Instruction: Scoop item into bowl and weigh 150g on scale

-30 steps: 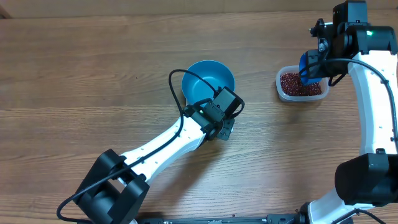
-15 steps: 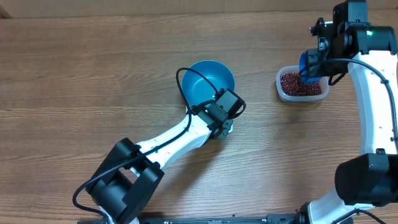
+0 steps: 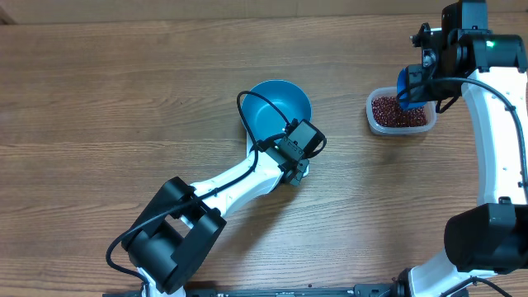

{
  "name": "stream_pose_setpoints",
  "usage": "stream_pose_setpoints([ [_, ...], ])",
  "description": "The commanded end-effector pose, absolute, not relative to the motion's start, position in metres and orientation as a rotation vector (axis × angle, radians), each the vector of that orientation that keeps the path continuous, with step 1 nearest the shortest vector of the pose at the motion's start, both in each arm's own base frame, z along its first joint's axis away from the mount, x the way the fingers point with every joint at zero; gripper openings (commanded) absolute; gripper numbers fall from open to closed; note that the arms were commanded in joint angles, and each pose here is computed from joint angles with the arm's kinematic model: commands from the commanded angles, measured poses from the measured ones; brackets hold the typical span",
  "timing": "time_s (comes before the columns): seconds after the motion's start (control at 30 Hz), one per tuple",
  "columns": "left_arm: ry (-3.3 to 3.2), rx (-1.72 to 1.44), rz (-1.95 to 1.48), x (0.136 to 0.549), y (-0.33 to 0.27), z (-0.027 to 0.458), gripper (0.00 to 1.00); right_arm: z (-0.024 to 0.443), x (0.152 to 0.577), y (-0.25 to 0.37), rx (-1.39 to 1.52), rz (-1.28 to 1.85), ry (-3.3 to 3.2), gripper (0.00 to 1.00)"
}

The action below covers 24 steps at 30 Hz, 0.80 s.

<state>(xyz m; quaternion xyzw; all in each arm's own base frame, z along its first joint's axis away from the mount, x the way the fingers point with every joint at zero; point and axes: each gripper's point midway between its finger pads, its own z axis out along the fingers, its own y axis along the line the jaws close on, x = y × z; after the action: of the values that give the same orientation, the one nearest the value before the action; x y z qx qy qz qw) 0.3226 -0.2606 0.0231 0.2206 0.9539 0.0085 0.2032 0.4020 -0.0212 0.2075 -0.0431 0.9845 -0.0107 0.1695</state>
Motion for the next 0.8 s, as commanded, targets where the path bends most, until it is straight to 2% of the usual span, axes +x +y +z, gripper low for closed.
stream_pose_setpoints([
  [0.0, 2.659, 0.642, 0.066, 0.3222, -0.2562, 0.0174, 0.04, 0.2066, 0.4031, -0.0224, -0.113, -0.03, 2.795, 0.04],
  [0.77, 2.655, 0.623, 0.083, 0.3239, -0.254, 0.0176, 0.04, 0.2066, 0.4031, -0.0224, -0.113, -0.03, 2.795, 0.04],
])
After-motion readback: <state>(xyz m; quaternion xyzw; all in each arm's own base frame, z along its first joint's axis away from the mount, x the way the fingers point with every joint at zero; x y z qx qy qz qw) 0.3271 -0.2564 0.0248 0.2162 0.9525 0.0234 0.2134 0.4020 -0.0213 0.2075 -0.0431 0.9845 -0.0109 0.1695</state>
